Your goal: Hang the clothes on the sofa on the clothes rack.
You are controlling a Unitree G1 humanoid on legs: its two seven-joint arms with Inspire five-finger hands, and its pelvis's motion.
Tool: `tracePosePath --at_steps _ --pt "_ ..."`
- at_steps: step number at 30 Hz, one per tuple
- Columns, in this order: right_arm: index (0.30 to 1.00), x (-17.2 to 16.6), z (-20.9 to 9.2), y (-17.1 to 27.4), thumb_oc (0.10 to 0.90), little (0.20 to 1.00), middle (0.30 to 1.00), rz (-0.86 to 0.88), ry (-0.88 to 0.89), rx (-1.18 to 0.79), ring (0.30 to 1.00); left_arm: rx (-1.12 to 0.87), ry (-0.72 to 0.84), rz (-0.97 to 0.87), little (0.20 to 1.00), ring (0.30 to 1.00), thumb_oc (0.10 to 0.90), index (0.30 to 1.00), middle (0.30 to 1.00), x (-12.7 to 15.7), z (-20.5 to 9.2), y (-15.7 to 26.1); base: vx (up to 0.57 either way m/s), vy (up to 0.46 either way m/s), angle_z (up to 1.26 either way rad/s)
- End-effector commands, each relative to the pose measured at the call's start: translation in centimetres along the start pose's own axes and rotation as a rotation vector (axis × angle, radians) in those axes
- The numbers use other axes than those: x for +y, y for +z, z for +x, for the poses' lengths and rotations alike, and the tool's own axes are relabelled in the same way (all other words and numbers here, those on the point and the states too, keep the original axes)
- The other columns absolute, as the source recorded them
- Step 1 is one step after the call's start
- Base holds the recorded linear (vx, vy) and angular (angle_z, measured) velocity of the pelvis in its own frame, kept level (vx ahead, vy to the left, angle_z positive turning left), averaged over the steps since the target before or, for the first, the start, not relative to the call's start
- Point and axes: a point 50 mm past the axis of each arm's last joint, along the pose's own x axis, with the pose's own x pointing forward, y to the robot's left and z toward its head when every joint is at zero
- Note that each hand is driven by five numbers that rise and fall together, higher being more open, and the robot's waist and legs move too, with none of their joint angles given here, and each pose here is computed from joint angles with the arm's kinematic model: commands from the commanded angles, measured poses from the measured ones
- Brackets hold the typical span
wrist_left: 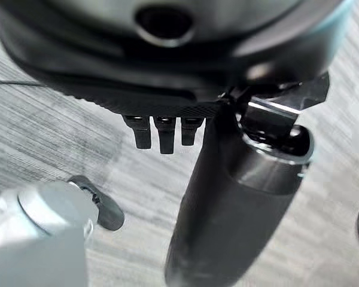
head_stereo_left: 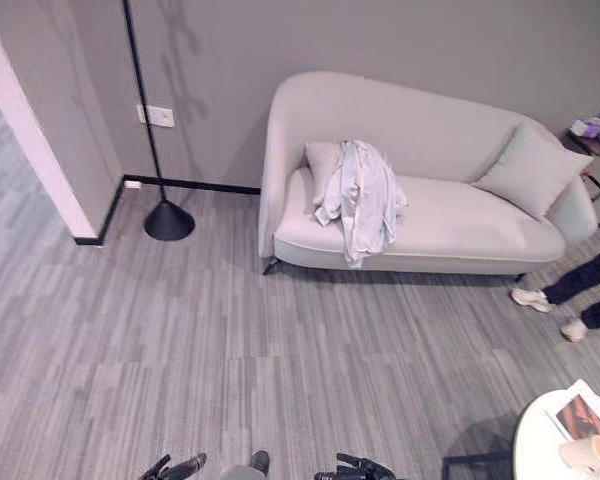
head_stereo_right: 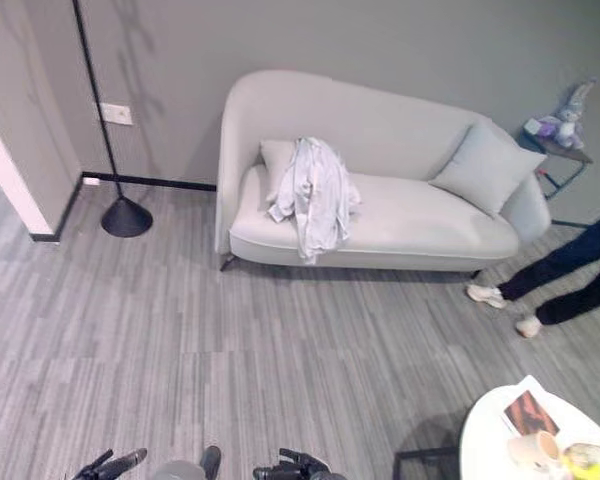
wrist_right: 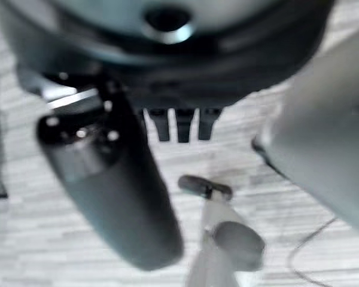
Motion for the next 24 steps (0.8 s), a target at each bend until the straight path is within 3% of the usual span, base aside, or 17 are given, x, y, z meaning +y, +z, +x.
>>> tracePosePath --at_steps 1,14,19,24 --pt "0.900 -0.2 0.0 2.7 0.800 0.900 0.900 0.039 0.011 -0.119 0.900 -0.012 0.022 0.067 0.900 0.900 0.800 0.900 0.900 0.4 0.0 0.3 0.23 0.038 0.26" --pt "0.900 -2.5 -0.6 3.4 0.800 0.900 0.900 0.125 -0.061 -0.171 0.900 0.016 0.024 0.148 0.900 0.900 0.800 0.900 0.900 0.7 -0.2 -0.7 0.32 -0.168 0.40" --pt "0.900 -2.6 -0.6 5.5 0.800 0.900 0.900 0.009 -0.098 -0.202 0.900 0.020 0.054 0.119 0.900 0.900 0.800 0.900 0.900 1.2 -0.2 -0.8 0.35 -0.395 0.31" --pt "0.900 0.2 -1.4 12.5 0.800 0.900 0.900 -0.262 -0.073 -0.440 0.900 0.016 0.070 0.002 0.900 0.900 0.800 0.900 0.900 0.7 -0.2 -1.0 0.23 -0.365 -0.30"
